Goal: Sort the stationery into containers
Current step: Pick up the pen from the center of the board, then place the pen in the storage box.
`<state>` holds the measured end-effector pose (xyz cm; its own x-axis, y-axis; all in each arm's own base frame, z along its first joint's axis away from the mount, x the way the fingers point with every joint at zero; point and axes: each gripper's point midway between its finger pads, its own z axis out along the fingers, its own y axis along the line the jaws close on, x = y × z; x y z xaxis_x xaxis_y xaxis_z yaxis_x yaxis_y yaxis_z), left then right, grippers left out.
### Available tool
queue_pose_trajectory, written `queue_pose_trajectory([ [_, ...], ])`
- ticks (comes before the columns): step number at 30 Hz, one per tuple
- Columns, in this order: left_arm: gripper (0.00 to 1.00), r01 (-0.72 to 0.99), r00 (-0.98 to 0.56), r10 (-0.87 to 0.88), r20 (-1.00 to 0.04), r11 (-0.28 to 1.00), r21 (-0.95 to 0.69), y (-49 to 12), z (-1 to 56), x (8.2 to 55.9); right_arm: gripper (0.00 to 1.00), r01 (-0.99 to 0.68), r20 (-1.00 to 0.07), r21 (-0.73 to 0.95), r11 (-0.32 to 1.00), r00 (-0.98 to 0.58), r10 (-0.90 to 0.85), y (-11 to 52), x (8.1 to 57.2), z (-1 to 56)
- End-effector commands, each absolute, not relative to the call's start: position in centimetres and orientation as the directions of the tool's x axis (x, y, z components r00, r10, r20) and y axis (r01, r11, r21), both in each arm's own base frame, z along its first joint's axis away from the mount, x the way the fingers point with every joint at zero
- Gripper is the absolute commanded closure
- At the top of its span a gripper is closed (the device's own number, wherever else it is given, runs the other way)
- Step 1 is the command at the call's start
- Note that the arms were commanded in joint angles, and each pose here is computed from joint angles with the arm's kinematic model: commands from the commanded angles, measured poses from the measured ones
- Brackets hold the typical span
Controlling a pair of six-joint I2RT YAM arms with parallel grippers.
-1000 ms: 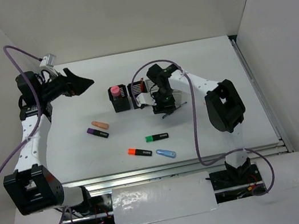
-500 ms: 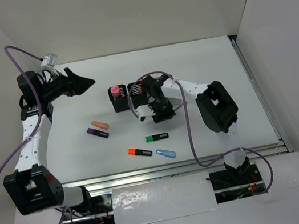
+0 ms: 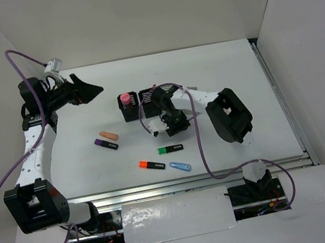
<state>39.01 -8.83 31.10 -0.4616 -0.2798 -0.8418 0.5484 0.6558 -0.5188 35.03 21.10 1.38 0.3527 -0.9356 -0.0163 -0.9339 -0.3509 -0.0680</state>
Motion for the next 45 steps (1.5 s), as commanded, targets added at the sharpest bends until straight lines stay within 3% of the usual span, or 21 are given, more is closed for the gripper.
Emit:
queue_pose_trajectory([
  [1,0.03,0.589,-0.411,-0.266,-0.872,0.653,-0.476,-8.8,32.8,38.2,0.43,-0.916,-0.006,-0.078,-0.394,0.396,-0.918,21.8,35.3,1.0],
  [3,0.03,0.588,-0.407,-0.265,-0.874,0.656,-0.473,-8.6,32.9,38.2,0.47,-0.909,-0.005,-0.064,-0.412,0.413,-0.911,22.1,34.7,0.7],
  [9,0.03,0.585,-0.402,-0.274,-0.874,0.657,-0.475,-8.0,33.3,38.2,0.79,-0.899,-0.030,-0.032,-0.436,0.437,-0.899,23.0,33.3,0.6],
  [16,0.03,0.585,-0.373,-0.265,-0.889,0.676,-0.447,-7.5,33.7,38.4,0.99,-0.936,-0.121,-0.016,-0.353,0.352,-0.928,24.1,30.9,3.0],
  [22,0.03,0.573,-0.388,-0.274,-0.880,0.676,-0.464,-7.5,33.5,37.8,1.00,-0.981,-0.222,-0.068,-0.182,0.193,-0.956,24.0,31.0,7.6],
  [27,0.03,0.580,-0.343,-0.261,-0.902,0.697,-0.422,-7.1,34.6,37.7,1.00,-0.995,-0.421,-0.095,0.006,0.035,-0.907,25.2,31.8,15.8],
  [30,0.01,0.545,-0.330,-0.281,-0.901,0.722,-0.425,-6.5,34.9,37.8,1.00,-0.994,-0.594,-0.060,0.087,-0.035,-0.803,26.4,31.7,22.3],
  [33,0.01,0.475,-0.301,-0.321,-0.898,0.767,-0.433,-5.1,35.2,38.4,1.00,-0.989,-0.820,-0.029,0.146,-0.060,-0.569,28.1,31.7,30.7],
  [35,0.01,0.429,-0.289,-0.333,-0.898,0.793,-0.432,-4.4,35.0,38.9,1.00,-0.969,-0.884,0.039,0.243,-0.147,-0.444,27.7,32.6,33.4],
  [36,0.01,0.371,-0.300,-0.347,-0.889,0.816,-0.444,-3.6,34.3,39.1,1.00,-0.963,-0.922,0.015,0.269,-0.118,-0.368,28.3,34.2,34.2],
  [37,0.01,0.352,-0.293,-0.347,-0.891,0.827,-0.438,-3.2,34.3,39.2,1.00,-0.956,-0.951,-0.013,0.292,-0.079,-0.300,28.0,34.1,36.5],
  [38,0.01,0.341,-0.285,-0.344,-0.895,0.836,-0.430,-2.9,34.4,39.2,1.00,-0.940,-0.953,0.066,0.334,-0.159,-0.258,27.9,34.5,35.4],
  [40,0.01,0.294,-0.269,-0.351,-0.897,0.857,-0.423,-2.1,34.4,39.3,1.00,-0.927,-0.988,-0.008,0.375,-0.051,-0.148,28.4,35.9,38.7],
  [45,0.01,0.186,-0.160,-0.397,-0.904,0.887,-0.423,0.1,34.3,38.6,1.00,-0.877,-0.986,0.161,0.453,-0.168,0.026,30.6,39.6,39.8],
])
